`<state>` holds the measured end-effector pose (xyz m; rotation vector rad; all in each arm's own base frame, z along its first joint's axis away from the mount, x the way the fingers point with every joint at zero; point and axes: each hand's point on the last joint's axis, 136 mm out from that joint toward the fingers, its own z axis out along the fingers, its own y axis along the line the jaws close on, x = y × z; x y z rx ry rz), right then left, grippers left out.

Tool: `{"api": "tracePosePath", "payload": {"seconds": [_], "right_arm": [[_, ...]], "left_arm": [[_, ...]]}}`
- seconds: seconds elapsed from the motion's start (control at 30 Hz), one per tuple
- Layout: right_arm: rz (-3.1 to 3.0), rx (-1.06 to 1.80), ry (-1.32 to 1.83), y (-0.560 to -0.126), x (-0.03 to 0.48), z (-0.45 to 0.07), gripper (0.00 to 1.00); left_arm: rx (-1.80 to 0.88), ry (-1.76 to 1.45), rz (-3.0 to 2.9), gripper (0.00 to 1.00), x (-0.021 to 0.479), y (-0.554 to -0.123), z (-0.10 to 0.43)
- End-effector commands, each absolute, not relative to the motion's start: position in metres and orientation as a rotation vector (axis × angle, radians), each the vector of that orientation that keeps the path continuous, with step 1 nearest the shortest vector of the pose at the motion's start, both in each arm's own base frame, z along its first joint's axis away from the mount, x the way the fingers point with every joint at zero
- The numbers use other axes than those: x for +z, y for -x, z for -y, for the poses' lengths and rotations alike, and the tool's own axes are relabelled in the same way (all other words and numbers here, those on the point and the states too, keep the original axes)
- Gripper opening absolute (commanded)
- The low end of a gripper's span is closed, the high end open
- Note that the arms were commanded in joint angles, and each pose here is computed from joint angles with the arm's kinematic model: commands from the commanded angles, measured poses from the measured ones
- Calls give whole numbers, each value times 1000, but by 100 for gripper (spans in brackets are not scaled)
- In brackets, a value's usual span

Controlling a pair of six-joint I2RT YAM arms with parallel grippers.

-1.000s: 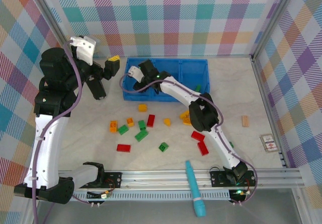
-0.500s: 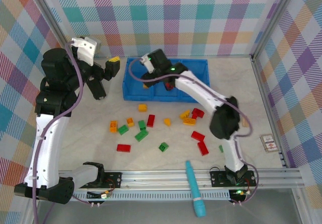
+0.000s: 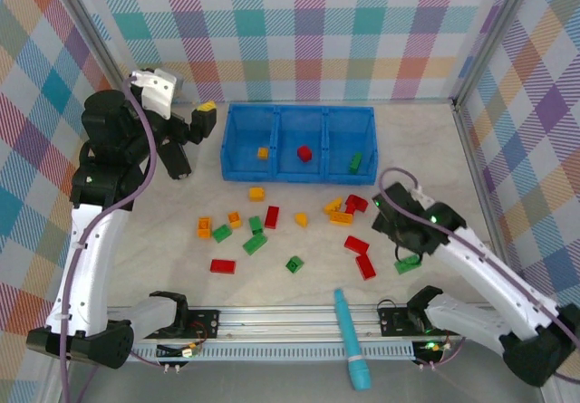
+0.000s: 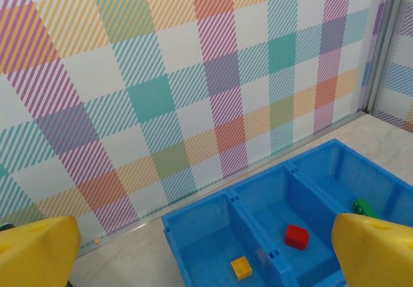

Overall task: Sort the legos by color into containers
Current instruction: Pick up the lego from the bottom-right of the table.

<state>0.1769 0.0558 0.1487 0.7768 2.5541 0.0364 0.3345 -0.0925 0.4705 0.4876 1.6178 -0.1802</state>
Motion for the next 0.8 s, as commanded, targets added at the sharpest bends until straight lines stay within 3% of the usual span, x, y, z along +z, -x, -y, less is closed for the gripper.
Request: {"api": "tracePosePath", "payload": {"seconds": [0.0,0.23,0.77], "right_arm": [[-2473,86,-1227,-141,126,-38,77],[-2464,222,-1458,-130,77,-43,78],[-2505,196,-1533,-156,32,-32,75]], "left_arm": [[-184,-480,-1534,100,492,-324,91],[-192,-481,-1534,100,493,-322,91],[-154,-471,-1558,100,488,-326,86]]}}
